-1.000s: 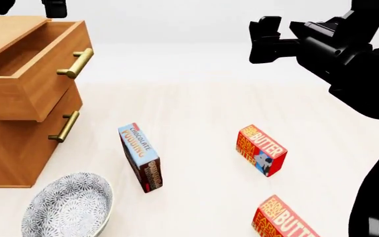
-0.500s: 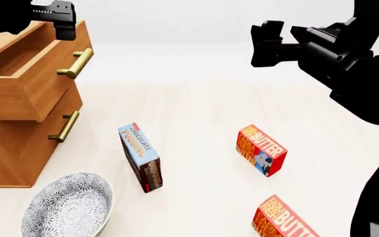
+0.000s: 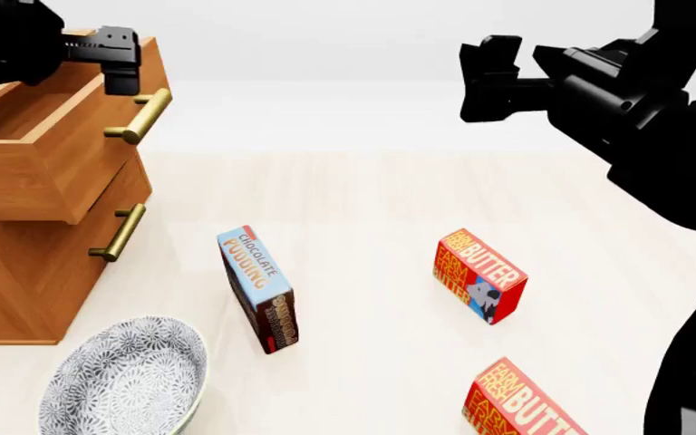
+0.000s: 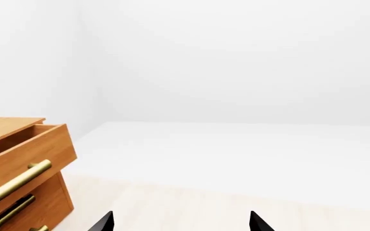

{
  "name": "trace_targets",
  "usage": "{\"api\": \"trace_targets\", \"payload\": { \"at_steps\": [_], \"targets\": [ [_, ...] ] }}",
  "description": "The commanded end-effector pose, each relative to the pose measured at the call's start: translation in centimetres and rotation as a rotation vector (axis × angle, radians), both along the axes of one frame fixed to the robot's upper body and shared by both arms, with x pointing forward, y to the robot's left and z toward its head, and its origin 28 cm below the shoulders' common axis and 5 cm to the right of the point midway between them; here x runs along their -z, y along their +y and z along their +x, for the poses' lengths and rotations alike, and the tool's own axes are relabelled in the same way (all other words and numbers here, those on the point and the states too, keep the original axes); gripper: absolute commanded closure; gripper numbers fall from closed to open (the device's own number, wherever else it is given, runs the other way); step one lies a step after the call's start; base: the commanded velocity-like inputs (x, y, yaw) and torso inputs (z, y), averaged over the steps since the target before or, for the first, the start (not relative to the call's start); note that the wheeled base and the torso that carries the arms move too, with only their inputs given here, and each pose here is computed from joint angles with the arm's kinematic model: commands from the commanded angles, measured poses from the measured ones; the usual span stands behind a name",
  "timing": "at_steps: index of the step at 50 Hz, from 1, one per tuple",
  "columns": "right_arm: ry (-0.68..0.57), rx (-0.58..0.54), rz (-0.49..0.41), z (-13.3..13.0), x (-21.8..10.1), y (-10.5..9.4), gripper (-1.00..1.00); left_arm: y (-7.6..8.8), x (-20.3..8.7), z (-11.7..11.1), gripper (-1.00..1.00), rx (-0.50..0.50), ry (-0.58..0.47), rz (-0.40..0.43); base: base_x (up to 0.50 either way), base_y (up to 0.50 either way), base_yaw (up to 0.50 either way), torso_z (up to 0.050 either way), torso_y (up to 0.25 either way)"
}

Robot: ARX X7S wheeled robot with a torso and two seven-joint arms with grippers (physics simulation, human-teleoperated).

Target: Put the butter at the front in the top drawer of the cabinet and close it.

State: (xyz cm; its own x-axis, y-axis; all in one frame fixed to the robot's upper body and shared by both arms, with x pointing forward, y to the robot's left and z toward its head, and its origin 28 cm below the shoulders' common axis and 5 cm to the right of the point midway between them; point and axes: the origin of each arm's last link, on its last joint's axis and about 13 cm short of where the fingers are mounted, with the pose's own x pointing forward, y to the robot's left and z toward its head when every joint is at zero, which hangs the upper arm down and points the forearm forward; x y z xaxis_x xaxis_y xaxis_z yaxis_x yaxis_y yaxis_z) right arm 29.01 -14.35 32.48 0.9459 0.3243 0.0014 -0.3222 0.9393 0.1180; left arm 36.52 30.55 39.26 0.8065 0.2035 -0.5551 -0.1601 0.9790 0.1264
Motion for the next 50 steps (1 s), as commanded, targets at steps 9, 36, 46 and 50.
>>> {"api": "trace_targets", "payload": {
  "at_steps": [9, 36, 46, 50],
  "targets": [
    [-0.009, -0.004, -0.005, -0.4, -0.5, 0.2, -1.00, 0.7, -0.1, -0.2, -1.00, -0.043, -0.009, 0.013, 0.00, 0.00, 0.00, 0.000, 0.000],
    [-0.009, -0.005, -0.009, -0.8, -0.5, 0.3, -1.00, 1.2, 2.3, 0.1, -1.00, -0.045, 0.081, 0.000, 0.00, 0.00, 0.00, 0.000, 0.000],
    [-0.008, -0.007, -0.010, -0.8, -0.5, 0.3, -1.00, 0.9, 2.6, 0.1, -1.00, 0.057, 0.150, -0.014, 0.00, 0.00, 0.00, 0.000, 0.000],
    [-0.009, -0.007, -0.010, -0.8, -0.5, 0.3, -1.00, 0.4, 2.6, 0.2, -1.00, 0.171, 0.188, -0.037, 0.00, 0.00, 0.00, 0.000, 0.000]
  ]
}}
